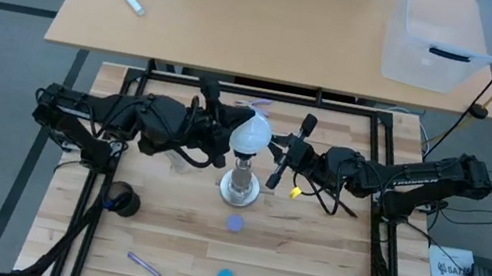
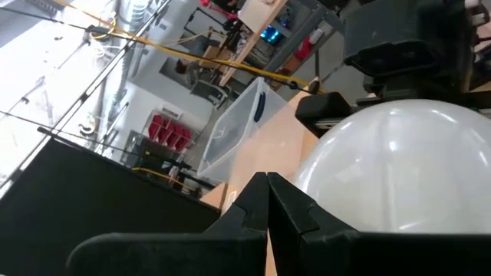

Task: Screw lightbulb
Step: Insert the lightbulb into the silver lamp socket

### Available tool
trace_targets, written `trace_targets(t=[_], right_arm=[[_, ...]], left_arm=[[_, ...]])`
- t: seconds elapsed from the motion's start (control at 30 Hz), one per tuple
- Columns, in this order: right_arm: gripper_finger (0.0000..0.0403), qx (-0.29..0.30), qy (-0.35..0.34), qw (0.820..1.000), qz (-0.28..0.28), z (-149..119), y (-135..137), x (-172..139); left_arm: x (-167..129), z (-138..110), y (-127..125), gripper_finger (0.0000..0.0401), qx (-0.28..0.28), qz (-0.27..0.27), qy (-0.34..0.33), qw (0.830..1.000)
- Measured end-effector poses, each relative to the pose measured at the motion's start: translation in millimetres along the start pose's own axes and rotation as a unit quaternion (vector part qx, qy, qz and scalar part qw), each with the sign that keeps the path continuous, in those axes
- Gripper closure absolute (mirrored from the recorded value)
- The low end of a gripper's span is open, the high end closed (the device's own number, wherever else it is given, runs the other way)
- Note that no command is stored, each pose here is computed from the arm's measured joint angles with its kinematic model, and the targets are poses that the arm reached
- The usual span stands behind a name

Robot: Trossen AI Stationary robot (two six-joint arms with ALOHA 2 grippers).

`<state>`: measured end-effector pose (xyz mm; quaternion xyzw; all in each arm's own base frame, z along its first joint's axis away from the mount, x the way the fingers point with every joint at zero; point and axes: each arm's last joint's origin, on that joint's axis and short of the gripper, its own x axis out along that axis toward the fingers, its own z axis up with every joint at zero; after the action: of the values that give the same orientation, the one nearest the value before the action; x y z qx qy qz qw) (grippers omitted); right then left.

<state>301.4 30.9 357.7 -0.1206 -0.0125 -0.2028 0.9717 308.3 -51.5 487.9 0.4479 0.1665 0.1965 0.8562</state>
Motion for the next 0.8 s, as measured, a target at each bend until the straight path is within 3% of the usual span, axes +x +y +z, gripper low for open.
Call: trace_targets(t=[0.23,0.37,0.6,0.8], right_arm=[[0.0403,-0.006,0.0,1.0,0.0,0,0,0],[0.0403,-0.013,0.002,1.0,0.001,0,0,0],[0.0403,-0.019,0.005,1.0,0.002,5,-6,-8],[0.0403,-0.022,-0.006,1.0,-0.002,13,-14,-15]], left_arm=[[-8,3,2,0.0401,0.008,0.026,0.016,1.0],[-29,7,9,0.0401,-0.016,0.045,0.021,0.999],[-74,7,11,0.0401,-0.088,-0.004,-0.015,0.996],[-82,4,-6,0.0401,-0.128,-0.039,0.0,0.991]])
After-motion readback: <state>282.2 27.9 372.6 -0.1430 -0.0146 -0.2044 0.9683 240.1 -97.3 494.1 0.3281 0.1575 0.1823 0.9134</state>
